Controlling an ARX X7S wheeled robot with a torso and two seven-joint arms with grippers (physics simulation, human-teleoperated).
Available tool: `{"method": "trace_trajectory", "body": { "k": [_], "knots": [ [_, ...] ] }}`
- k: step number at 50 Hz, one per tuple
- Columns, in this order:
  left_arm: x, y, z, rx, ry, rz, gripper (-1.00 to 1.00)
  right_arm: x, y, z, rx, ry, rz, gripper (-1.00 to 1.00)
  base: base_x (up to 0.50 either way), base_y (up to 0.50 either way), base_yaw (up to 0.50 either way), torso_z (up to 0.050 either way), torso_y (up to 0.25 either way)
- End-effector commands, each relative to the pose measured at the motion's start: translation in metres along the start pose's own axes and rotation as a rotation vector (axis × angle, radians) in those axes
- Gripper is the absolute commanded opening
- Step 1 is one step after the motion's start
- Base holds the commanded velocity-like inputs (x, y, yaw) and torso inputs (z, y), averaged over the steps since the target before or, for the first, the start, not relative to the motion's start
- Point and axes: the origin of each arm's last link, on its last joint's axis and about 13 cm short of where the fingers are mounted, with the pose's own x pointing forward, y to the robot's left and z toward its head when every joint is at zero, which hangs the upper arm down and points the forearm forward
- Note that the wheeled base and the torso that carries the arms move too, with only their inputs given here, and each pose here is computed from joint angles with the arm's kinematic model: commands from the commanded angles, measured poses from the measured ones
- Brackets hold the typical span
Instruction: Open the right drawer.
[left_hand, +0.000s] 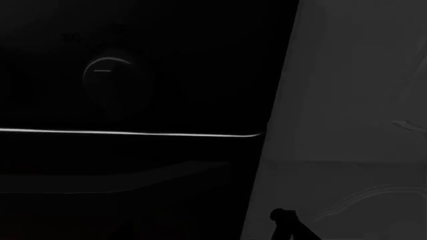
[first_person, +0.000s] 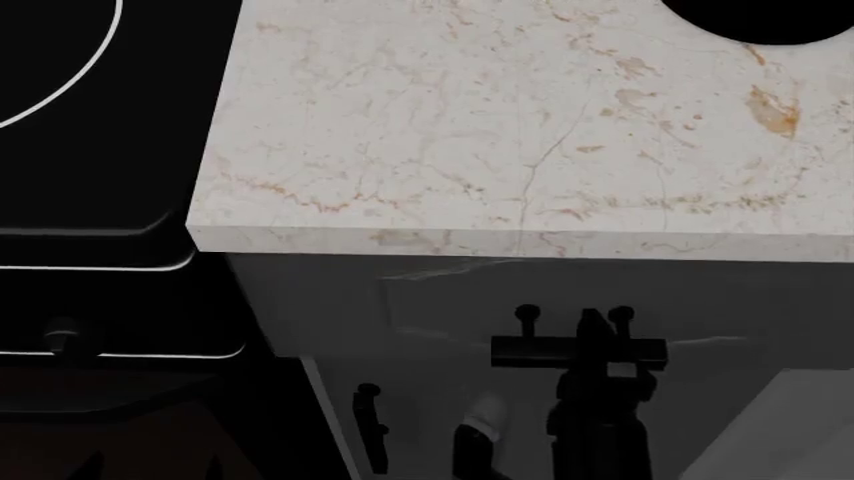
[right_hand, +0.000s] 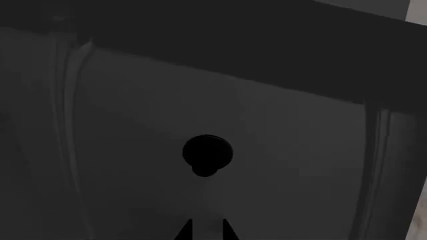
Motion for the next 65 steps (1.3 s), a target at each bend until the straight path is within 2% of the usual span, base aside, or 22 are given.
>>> {"method": "trace_trajectory", "body": {
  "k": [1,20,44,54,65],
  "knots": [
    [0.0,0.0,0.001,0.0,0.0,0.002,1.0,-0.019,-0.004,0.029,0.023,-0.133,-0.012,-1.0,0.0,0.0,0.0,0.0,0.0],
    [-0.001,0.0,0.0,0.001,-0.001,0.002,1.0,-0.038,-0.017,0.031,-0.006,-0.161,-0.034,-1.0,0.0,0.0,0.0,0.0,0.0],
    [0.0,0.0,-0.002,0.003,0.007,-0.002,1.0,-0.053,-0.029,0.031,0.002,-0.177,-0.042,-1.0,0.0,0.0,0.0,0.0,0.001],
    [-0.001,0.0,-0.001,0.0,0.006,-0.003,1.0,-0.064,-0.027,0.034,0.011,-0.206,-0.033,-1.0,0.0,0.0,0.01,0.0,0.001],
    [-0.001,0.0,0.0,0.0,0.004,-0.001,1.0,-0.063,-0.03,0.035,0.015,-0.196,-0.047,-1.0,0.0,0.0,0.01,0.001,0.001]
  ]
}}
